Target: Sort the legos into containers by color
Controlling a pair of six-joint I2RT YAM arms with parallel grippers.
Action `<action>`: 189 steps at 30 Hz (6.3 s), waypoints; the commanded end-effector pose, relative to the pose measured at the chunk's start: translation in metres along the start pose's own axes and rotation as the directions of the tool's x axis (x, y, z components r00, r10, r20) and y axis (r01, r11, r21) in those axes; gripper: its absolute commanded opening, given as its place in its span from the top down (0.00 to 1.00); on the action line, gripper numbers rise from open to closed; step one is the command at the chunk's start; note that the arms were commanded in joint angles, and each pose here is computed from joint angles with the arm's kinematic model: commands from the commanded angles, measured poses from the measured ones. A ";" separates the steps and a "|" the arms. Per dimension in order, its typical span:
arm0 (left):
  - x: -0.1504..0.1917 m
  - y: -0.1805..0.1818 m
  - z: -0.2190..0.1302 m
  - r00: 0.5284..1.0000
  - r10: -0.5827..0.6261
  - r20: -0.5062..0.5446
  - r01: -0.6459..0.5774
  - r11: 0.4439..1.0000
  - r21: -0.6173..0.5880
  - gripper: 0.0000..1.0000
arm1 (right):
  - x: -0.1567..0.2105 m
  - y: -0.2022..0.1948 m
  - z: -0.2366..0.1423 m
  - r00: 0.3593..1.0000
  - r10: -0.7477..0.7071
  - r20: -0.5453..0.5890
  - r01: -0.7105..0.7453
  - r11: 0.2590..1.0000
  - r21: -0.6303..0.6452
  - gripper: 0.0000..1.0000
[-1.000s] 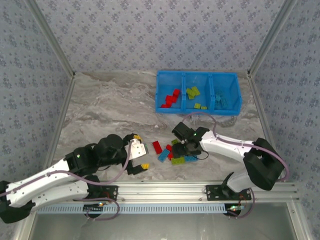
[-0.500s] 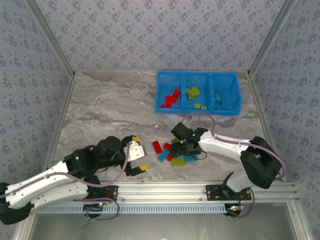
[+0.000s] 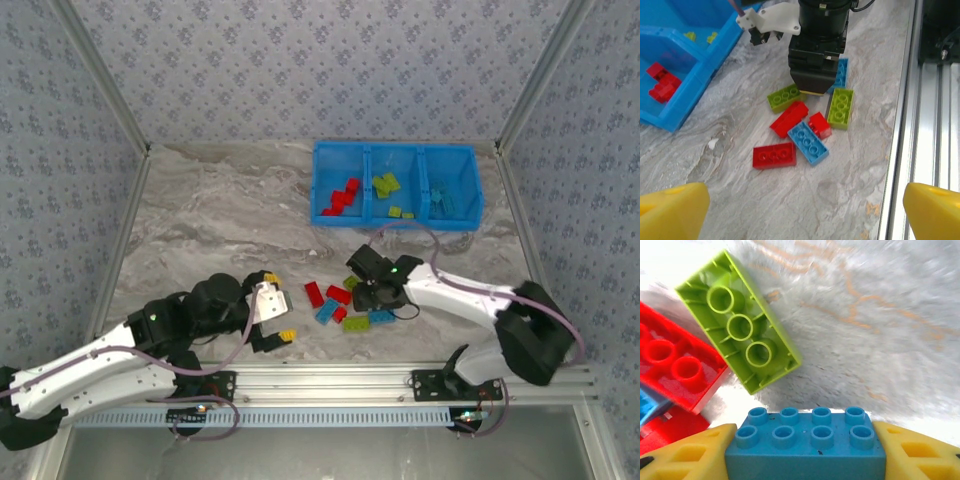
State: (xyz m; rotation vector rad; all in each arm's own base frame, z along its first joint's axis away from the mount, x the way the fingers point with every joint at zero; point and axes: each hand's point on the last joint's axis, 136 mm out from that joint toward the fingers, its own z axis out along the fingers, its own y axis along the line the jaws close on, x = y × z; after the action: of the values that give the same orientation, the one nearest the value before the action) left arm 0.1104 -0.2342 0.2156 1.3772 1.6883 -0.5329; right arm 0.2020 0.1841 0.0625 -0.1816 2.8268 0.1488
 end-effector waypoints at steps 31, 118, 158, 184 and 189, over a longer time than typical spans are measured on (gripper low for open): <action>0.055 0.083 0.036 0.388 -0.852 0.351 0.891 0.250 -0.379 0.01 | -0.242 -0.240 -0.077 0.698 0.576 0.425 -0.618 0.785 -0.048 0.14; -0.111 0.209 0.083 0.676 -0.669 0.308 0.734 0.573 -0.365 0.45 | -0.015 -0.016 -0.103 0.988 0.052 0.145 -0.032 0.989 -0.141 0.00; -0.026 -0.035 0.005 0.986 -0.114 0.121 0.078 0.960 0.270 0.01 | -0.026 0.008 0.015 0.978 -0.187 0.094 0.189 0.982 -0.016 0.70; -0.014 -0.034 0.028 0.993 -0.100 0.069 0.082 0.969 0.233 0.01 | -0.027 0.015 0.046 0.921 -0.378 -0.094 0.371 0.925 -0.088 0.26; -0.014 -0.033 0.030 0.993 -0.100 0.063 0.083 0.969 0.231 0.01 | -0.047 0.025 0.050 0.921 -0.384 -0.072 0.376 0.921 -0.099 0.27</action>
State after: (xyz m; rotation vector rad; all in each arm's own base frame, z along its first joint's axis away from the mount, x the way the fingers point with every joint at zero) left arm 0.0893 -0.2707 0.1970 1.4343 1.7109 -0.8384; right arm 0.2455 0.2081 0.0242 -0.7325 2.8424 0.1412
